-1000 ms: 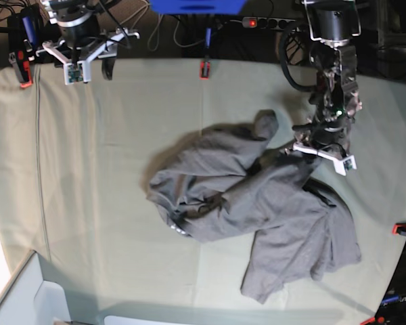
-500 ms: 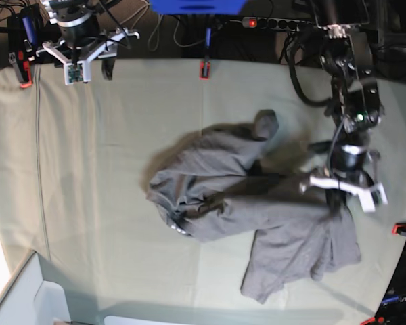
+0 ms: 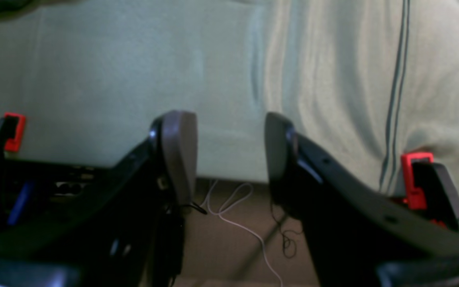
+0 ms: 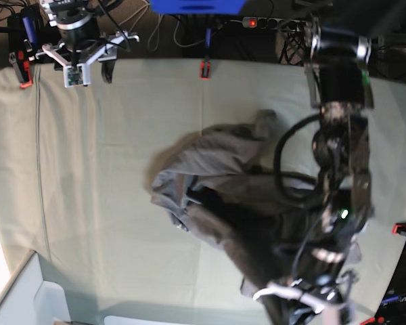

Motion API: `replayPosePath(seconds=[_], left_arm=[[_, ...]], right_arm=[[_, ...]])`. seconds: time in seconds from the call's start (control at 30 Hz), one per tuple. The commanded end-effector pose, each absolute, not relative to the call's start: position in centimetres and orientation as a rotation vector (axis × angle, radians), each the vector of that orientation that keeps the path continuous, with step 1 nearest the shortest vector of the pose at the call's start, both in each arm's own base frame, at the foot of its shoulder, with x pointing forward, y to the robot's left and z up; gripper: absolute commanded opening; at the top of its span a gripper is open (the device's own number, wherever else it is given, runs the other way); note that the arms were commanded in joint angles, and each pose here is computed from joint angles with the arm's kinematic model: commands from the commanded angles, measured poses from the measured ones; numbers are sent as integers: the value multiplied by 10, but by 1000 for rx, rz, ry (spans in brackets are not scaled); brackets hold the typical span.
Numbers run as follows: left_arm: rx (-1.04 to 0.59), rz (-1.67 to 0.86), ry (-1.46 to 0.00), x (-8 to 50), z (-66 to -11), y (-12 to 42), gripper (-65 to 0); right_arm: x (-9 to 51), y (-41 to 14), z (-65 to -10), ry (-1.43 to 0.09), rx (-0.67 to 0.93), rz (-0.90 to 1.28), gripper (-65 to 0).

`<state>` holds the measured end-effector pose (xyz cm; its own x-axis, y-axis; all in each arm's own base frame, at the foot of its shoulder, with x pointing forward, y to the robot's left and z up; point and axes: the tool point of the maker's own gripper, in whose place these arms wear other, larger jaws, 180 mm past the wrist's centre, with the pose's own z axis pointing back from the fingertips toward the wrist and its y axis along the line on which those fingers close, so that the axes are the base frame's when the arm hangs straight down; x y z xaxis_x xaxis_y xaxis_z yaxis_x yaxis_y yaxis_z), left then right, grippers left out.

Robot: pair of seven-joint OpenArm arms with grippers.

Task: Layout the t-shirt on the table in an organized manner, then fold the t-shirt properly
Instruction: 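Grasp the grey t-shirt with the left gripper and lift it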

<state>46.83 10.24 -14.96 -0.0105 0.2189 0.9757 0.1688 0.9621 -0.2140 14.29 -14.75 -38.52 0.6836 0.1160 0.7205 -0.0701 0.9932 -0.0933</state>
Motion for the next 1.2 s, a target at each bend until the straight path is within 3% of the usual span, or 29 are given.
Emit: replayPosePath(seconds=[0.0, 0.23, 0.5, 1.17], left_arm=[[-317, 18, -1674, 476, -117, 97, -649], [-386, -106, -1703, 515, -72, 38, -649], [-465, -117, -1785, 523, -14, 8, -649], [-402, -98, -1893, 506, 15, 49, -649]], right_arm=[[146, -147, -378, -842, -58, 112, -366], [145, -140, -379, -840, -45, 61, -366], [143, -135, -380, -836, -34, 20, -366], [156, -129, -375, -871, -20, 26, -367]])
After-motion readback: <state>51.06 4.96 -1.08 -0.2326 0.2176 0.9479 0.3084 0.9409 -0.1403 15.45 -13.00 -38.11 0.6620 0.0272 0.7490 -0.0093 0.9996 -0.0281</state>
